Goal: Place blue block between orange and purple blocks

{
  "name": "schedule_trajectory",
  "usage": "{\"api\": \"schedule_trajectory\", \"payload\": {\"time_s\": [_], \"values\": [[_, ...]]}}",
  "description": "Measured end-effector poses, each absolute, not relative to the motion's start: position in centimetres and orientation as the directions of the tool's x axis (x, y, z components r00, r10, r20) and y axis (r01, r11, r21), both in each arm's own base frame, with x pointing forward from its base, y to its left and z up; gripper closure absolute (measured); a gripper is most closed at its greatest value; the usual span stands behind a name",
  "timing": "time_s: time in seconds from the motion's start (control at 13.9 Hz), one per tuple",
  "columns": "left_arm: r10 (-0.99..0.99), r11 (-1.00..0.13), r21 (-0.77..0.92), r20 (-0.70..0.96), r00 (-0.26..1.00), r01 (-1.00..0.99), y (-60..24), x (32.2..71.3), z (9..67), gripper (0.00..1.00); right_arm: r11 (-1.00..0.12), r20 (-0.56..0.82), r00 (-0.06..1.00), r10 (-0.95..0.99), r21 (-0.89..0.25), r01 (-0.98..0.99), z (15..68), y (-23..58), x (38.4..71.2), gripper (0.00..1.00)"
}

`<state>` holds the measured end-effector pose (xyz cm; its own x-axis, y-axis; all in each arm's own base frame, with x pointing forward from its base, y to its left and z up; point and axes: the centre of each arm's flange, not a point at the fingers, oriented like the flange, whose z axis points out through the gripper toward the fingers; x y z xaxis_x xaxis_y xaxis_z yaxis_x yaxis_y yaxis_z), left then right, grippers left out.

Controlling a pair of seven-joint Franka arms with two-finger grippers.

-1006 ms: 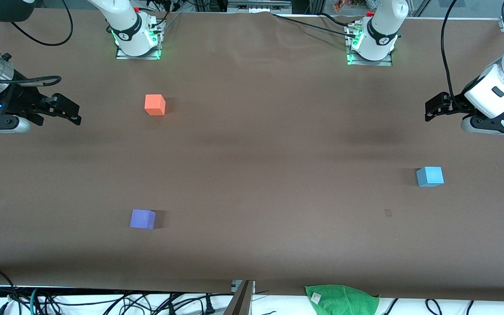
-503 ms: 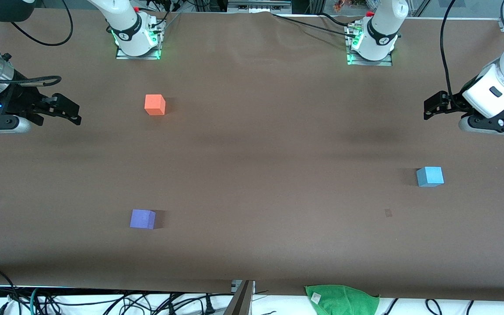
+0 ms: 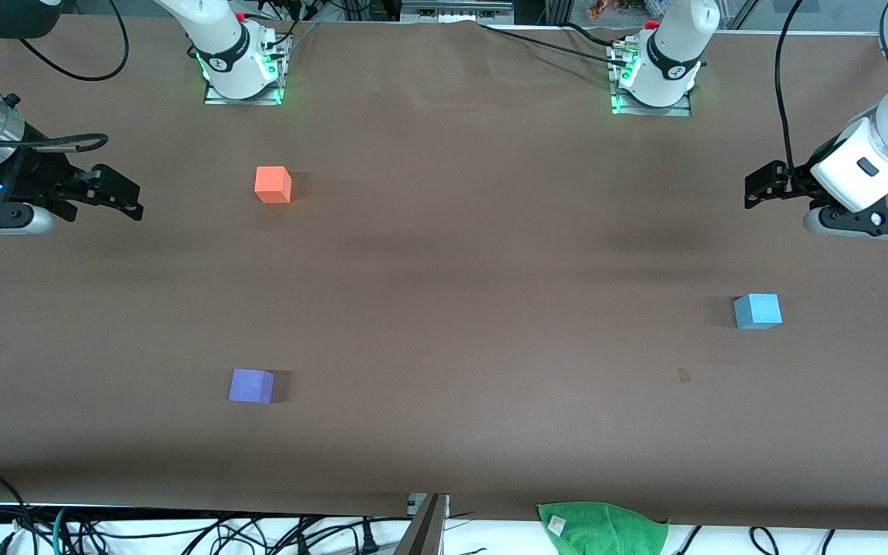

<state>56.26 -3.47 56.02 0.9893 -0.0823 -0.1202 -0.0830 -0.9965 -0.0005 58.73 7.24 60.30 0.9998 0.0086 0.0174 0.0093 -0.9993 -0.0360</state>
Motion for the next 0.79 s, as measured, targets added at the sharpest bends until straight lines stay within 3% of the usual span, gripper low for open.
{"api": "schedule_trajectory", "payload": {"time_s": [0.43, 0.79], "values": [[-0.061, -0.998, -0.002, -0.131, 0.989, -0.062, -2.6, 56.7, 55.3, 0.00, -0.999, 0.017, 1.000, 0.009, -0.036, 0.009, 60.3, 7.2, 58.7, 0.00], [0.030, -0.999, -0.023, -0.062, 0.998, 0.029, 6.7, 61.4, 50.0, 0.00, -0.999, 0.018, 1.000, 0.008, -0.036, 0.009, 60.3, 7.2, 58.7, 0.00]]}}
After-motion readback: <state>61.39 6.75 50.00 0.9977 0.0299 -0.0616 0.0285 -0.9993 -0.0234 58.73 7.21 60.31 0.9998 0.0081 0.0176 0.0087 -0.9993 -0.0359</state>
